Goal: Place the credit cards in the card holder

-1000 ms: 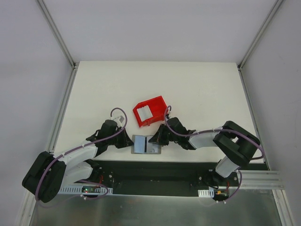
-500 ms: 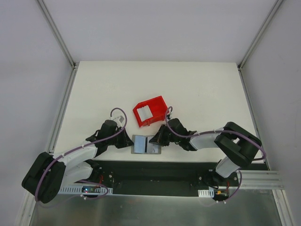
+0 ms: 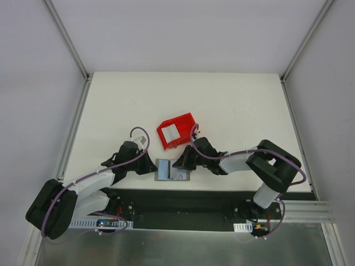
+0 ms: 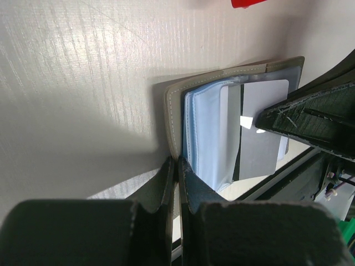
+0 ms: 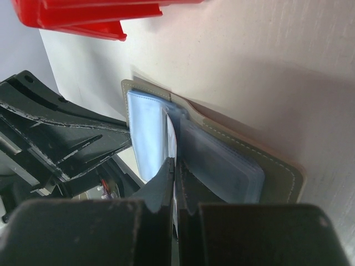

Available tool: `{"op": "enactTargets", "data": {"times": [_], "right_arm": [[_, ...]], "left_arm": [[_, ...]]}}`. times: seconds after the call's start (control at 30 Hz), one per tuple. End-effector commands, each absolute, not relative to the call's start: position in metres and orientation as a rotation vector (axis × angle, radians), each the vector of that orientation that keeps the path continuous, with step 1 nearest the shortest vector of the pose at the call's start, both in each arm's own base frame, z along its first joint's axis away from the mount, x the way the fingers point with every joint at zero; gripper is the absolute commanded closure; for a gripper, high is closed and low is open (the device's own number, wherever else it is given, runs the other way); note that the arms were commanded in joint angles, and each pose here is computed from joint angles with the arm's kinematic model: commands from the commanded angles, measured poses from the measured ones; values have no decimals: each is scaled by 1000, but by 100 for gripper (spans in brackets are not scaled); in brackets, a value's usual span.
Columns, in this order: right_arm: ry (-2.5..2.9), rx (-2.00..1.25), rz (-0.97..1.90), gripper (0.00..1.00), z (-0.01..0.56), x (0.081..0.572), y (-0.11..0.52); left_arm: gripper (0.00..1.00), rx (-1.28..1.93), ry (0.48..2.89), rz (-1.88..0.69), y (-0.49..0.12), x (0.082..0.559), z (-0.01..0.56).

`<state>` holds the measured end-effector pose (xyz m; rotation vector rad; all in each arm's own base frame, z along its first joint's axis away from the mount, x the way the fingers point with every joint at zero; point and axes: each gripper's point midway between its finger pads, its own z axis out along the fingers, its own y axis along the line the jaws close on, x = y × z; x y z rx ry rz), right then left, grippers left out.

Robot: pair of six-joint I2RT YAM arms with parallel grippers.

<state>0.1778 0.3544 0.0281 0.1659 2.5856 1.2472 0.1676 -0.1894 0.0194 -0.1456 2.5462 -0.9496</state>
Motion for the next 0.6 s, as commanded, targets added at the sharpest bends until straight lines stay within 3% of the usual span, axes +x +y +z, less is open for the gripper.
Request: {"op": "enactTargets", "data": {"times": [0.0,0.13,0.23,0.33,0.47,0.57], "right_arm": [[2625,169,1215,100,16,169,355],[2624,160,1233,96,19,164,367],[2637,169,1208,85,15,165,365],[2612,210,1126,61,15,173,344],[2619,188,961,49,20,182,318],[2640,120,945,48,28,179,323]], "left_arm": [[100,-154,2551,-918,-185,167,15],[100,-150,2552,-914,-185,169,15],[100,-142,2556,-918,-187,169,15],[100,-147,2552,-918,-186,169,15],[100,-148,2545,-922,-185,167,16],[100,-155,2547,-921,-185,167,15]]}}
